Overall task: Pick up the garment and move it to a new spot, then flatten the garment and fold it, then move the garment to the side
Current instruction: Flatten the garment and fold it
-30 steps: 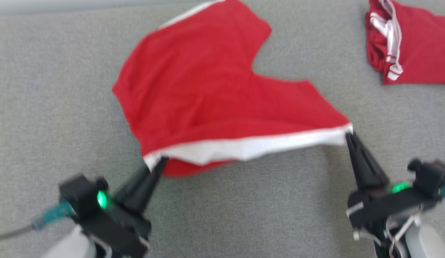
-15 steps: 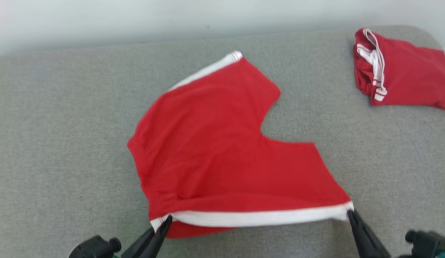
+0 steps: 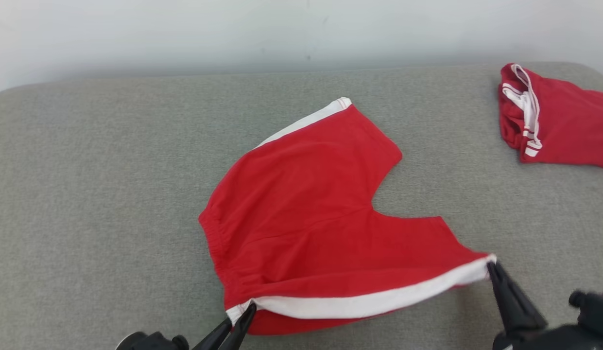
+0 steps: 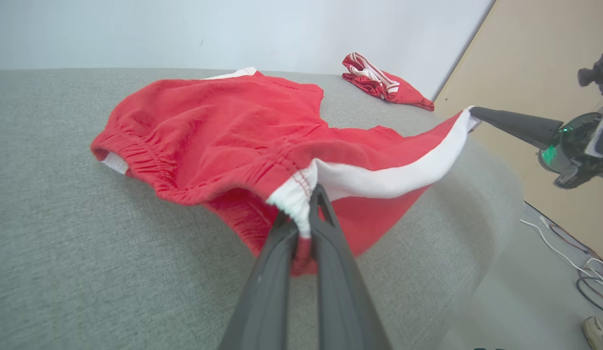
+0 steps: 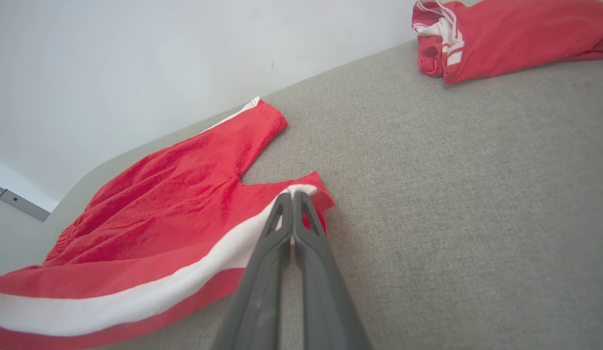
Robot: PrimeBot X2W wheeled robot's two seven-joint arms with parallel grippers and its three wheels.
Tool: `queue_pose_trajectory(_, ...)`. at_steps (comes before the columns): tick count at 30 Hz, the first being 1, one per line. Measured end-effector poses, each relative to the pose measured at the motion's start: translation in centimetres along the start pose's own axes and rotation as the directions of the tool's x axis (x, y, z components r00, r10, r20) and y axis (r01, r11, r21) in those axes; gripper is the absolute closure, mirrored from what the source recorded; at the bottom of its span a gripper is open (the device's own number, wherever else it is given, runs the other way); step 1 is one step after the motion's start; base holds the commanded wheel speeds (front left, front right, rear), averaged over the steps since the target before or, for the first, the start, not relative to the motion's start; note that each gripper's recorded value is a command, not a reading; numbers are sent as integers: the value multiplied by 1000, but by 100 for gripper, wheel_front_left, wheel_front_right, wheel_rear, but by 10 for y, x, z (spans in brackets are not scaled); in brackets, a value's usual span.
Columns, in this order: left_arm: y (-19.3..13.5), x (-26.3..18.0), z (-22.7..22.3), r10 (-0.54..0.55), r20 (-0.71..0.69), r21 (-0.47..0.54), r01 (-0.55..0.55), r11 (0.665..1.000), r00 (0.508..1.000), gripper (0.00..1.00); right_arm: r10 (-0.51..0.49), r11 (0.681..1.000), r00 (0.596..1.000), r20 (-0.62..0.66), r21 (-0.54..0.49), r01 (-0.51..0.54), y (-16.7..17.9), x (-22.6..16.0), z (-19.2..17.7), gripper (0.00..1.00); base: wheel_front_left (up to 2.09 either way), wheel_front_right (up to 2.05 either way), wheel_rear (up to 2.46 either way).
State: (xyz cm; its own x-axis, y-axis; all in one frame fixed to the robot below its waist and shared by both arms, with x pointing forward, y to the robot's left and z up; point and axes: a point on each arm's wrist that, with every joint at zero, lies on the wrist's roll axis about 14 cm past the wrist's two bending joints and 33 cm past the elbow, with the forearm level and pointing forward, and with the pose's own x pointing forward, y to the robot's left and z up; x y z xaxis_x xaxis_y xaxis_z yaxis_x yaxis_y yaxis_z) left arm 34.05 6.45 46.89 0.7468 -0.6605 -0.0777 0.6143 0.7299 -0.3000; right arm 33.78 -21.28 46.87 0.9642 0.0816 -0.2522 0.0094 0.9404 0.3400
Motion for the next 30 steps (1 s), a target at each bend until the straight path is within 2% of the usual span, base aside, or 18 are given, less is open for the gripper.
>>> queue_pose_trajectory(9, 0, 14, 31, 5, 103, 43, -9, 999, 995, 100, 112, 984, 990, 89, -146, -98, 21, 65, 62, 100, 0, 0, 0)
queue_pose_trajectory(15, 18, 27, 59, 57, 190, 47, -67, 997, 980, 100, 199, 960, 976, 93, -217, -175, 51, 115, 86, 100, 0, 0, 0)
queue_pose_trajectory(21, 47, 40, 79, 126, 244, 27, -137, 990, 961, 100, 222, 944, 973, 61, -265, -198, 66, 166, 97, 100, 0, 0, 0)
queue_pose_trajectory(30, 81, 68, 83, 170, 229, 38, -184, 982, 958, 100, 208, 933, 978, 12, -304, -195, 77, 234, 94, 100, 0, 0, 0)
